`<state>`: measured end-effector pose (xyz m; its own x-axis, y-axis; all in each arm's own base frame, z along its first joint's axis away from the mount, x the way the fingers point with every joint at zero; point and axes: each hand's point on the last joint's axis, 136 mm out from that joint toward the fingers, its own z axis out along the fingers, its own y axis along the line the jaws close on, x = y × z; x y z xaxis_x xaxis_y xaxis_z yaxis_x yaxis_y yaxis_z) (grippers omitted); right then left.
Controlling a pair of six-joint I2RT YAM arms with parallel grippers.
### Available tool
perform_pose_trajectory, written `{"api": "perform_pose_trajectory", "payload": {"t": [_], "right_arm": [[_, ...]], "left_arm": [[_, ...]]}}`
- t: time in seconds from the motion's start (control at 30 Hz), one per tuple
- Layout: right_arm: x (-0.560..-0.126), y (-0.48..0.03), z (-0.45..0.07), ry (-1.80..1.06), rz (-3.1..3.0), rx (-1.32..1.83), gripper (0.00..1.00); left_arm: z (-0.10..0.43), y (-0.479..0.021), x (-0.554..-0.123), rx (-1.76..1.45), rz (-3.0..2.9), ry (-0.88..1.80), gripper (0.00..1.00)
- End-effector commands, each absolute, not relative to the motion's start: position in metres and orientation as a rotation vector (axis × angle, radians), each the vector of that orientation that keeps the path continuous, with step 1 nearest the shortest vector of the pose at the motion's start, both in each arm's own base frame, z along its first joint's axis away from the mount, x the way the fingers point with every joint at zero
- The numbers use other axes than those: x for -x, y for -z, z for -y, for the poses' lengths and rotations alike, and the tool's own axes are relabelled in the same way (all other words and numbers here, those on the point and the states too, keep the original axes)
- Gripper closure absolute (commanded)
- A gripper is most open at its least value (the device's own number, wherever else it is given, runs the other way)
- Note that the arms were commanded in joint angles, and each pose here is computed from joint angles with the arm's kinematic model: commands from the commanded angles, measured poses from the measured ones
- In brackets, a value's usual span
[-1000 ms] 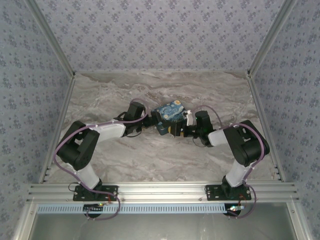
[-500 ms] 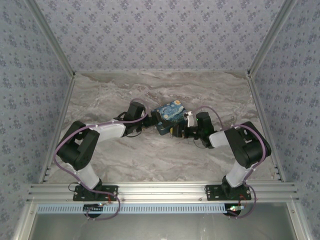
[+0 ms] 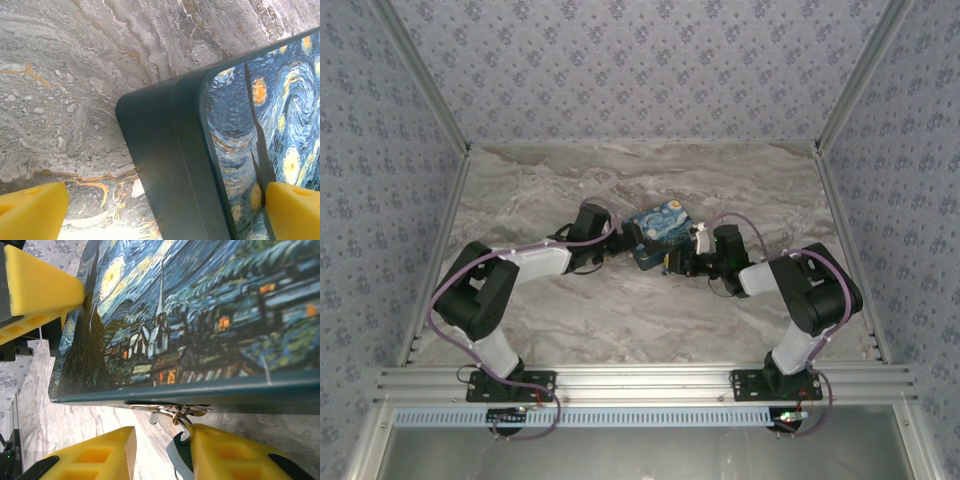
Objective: Unlock the padlock with the key
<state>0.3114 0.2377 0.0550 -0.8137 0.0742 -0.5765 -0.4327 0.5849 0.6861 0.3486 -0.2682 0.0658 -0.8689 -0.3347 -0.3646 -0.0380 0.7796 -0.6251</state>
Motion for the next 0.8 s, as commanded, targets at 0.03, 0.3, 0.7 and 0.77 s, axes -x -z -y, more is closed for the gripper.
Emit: {"api": "perform_pose_trajectory", "payload": {"t": [0.03,0.3,0.7,0.77], "right_arm": [[-0.313,-0.063,-0.235,-1.167,-2.219,0.301,0.71],[-0.314,-0.061,-0.232,-1.152,-2.229,0.287,0.87],[-0.32,-0.058,-0.219,-1.098,-2.262,0.153,0.99],[-0.321,-0.056,-0.214,-1.091,-2.274,0.102,1.0]], "left_arm": [[0.253,-0.037,-0.326,0.297,-2.628,0.755,0.01],[0.253,-0.036,-0.326,0.298,-2.628,0.754,0.01],[0.25,-0.034,-0.323,0.308,-2.632,0.746,0.01],[0.249,-0.033,-0.321,0.309,-2.635,0.745,0.0]]}}
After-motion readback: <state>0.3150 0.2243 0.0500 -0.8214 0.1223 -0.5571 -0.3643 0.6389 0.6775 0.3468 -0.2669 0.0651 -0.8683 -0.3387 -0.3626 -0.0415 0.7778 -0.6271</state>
